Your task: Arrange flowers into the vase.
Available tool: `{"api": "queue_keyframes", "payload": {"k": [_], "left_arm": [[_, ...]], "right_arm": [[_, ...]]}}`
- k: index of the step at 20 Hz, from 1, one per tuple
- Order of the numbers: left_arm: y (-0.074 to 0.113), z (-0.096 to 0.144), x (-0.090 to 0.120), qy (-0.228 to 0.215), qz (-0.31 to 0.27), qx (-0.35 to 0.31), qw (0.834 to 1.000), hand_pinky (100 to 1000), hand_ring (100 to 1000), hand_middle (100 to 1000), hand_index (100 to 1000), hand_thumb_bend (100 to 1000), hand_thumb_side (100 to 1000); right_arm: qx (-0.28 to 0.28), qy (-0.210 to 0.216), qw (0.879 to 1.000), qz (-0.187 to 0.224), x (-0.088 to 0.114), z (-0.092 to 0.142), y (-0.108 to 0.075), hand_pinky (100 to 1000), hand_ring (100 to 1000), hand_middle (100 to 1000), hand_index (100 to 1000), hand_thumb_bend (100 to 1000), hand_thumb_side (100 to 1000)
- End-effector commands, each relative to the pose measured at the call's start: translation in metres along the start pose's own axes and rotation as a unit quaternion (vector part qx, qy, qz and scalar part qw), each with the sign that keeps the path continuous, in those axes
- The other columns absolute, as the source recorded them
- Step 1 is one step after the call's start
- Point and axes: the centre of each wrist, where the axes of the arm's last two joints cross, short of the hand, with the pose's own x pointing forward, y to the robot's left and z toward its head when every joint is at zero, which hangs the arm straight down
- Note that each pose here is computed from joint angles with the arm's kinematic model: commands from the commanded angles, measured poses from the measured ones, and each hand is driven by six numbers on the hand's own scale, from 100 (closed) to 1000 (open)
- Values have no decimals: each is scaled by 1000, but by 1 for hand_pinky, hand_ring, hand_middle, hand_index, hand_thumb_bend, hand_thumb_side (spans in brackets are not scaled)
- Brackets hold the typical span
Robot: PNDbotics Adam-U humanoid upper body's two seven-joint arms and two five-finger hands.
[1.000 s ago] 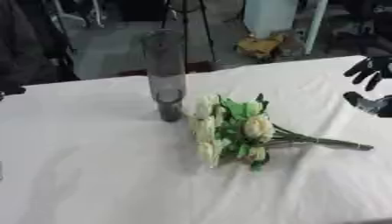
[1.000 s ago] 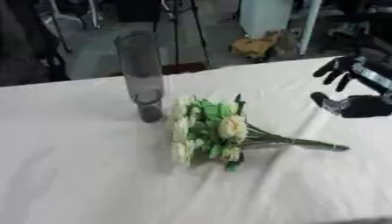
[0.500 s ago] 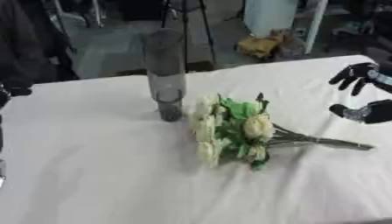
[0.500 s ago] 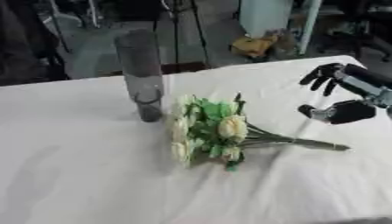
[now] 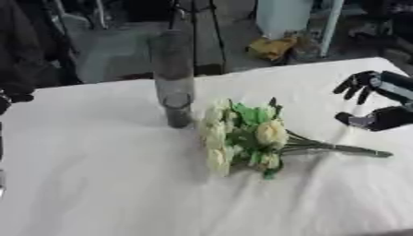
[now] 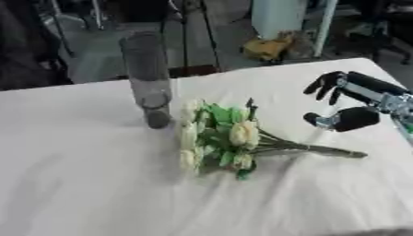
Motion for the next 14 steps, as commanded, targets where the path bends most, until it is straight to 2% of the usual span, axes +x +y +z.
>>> {"api": "queue_keyframes", "payload": {"k": [1,7,8,14], "left_arm": [[1,-5,6,-13,-1,-3,1000,636,606,610,725,491,926],[0,-5,6,-10,2,-5,1000,636,605,611,725,489,927],[-1,-5,5,-10,3,-6,1000,635,605,611,725,488,927],[-2,-5,5,-9,5,-7,1000,635,605,611,725,486,928]], "right_arm": [[4,8,1000,14,-4,-2,-7,576,711,740,804,359,419],[20,13,1000,9,-11,-13,3,577,712,740,807,358,427],[24,14,1000,9,-11,-14,5,577,713,740,808,379,411],[42,19,999,8,-16,-20,16,578,714,741,808,359,434]]}}
